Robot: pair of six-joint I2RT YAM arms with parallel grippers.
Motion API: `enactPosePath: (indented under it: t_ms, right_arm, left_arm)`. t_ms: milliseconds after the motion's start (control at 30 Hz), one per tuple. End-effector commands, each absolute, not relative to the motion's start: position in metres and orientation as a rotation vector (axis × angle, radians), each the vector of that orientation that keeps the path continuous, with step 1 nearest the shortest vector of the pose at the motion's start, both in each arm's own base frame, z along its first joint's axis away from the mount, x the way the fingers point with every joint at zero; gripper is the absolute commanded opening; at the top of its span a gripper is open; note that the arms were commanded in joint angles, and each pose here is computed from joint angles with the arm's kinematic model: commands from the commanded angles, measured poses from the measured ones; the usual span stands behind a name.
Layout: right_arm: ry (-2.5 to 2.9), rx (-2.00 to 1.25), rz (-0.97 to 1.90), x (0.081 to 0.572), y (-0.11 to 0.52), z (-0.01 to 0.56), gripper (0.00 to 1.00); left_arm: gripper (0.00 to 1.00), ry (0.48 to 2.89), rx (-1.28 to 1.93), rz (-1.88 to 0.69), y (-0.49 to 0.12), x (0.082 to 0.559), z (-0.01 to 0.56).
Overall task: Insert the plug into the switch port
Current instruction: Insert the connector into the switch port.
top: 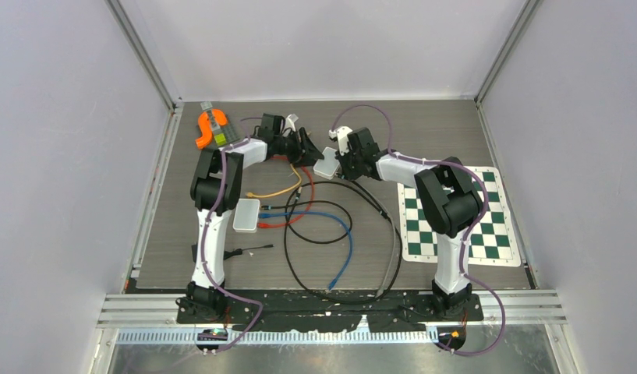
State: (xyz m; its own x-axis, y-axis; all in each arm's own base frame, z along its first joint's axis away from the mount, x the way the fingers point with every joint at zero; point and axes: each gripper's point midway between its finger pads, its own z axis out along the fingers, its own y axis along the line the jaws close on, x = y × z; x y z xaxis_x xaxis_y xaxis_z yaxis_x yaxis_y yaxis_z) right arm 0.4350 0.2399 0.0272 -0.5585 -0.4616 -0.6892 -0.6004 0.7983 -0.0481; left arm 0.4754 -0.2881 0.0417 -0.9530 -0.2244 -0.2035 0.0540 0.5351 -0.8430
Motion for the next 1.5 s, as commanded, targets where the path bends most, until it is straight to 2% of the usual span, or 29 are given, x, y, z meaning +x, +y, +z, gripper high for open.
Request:
enactPosePath:
  t_ms: [0,500,1467]
  right_arm:
    - [2.140,-0.752,0.251,0.449,0.246,0.069,0.05]
    - [2.109,-0.751,0.243,0.451,0.236,0.086,0.05]
    - [2.175,-0.800,0.370,0.444,0.252,0.059,0.05]
  left_arm:
    - [0.47,2.468,-0.100,-1.437,-0.296,0.474,0.051]
    - [0.47,2.477,-0.096,-1.439,-0.296,0.474,0.053]
    - [0.46,2.473,-0.116,-1.480,-0.297,0.465,0.051]
